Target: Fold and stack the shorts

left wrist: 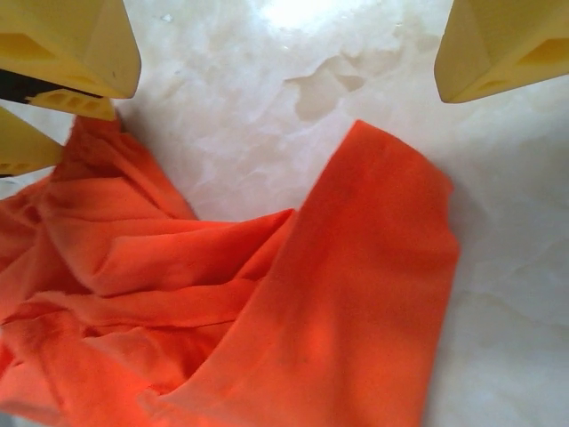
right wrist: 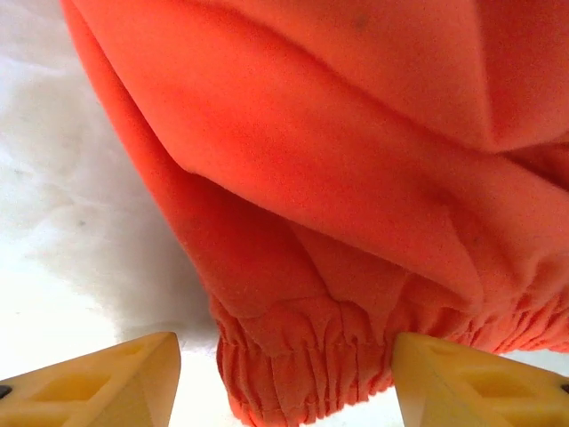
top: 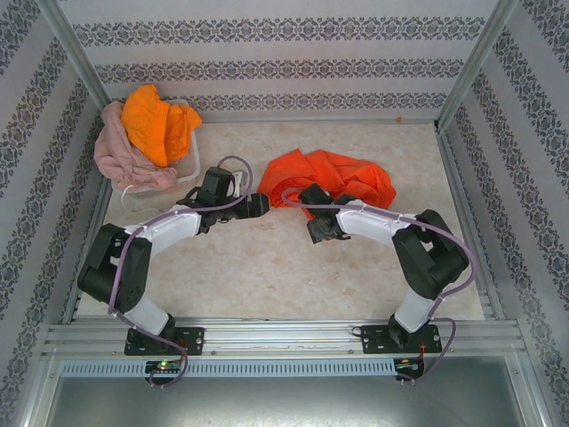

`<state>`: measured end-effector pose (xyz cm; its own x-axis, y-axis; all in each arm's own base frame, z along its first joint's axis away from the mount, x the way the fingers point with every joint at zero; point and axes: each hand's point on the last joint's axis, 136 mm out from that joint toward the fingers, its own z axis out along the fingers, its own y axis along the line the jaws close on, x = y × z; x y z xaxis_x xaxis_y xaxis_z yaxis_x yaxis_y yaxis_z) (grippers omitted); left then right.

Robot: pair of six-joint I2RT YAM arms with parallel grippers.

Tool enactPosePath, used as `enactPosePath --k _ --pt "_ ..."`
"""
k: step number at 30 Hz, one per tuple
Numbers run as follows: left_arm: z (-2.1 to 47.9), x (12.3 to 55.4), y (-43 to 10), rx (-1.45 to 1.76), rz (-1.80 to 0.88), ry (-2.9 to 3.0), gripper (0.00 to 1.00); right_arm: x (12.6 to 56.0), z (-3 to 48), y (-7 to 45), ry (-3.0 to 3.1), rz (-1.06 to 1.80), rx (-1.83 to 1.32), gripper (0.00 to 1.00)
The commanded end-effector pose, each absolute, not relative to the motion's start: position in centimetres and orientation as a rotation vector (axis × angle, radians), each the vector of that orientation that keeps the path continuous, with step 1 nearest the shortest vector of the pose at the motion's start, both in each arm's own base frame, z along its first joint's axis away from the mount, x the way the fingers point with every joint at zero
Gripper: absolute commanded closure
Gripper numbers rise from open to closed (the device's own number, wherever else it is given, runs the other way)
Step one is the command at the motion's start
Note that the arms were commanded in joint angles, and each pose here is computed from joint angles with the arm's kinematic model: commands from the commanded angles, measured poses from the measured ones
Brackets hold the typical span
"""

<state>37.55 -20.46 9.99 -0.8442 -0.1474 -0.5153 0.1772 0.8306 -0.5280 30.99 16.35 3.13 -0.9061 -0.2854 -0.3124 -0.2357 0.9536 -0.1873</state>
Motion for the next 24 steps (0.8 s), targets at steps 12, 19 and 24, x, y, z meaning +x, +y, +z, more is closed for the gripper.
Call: enactPosePath --k 12,19,24 --pt "5.1 38.9 -21.0 0.259 -0.452 2.637 0.30 30.3 1.7 14.9 2.865 -0.250 -0.375 0.84" --pt "2.3 40.4 -20.3 0.255 -0.307 2.678 0.44 30.8 3.5 14.6 2.804 -0.250 -0.381 1.00" --pt "2.7 41.8 -20.0 0.225 -0.272 2.629 0.76 31.4 6.1 13.9 2.728 -0.251 -0.380 1.00"
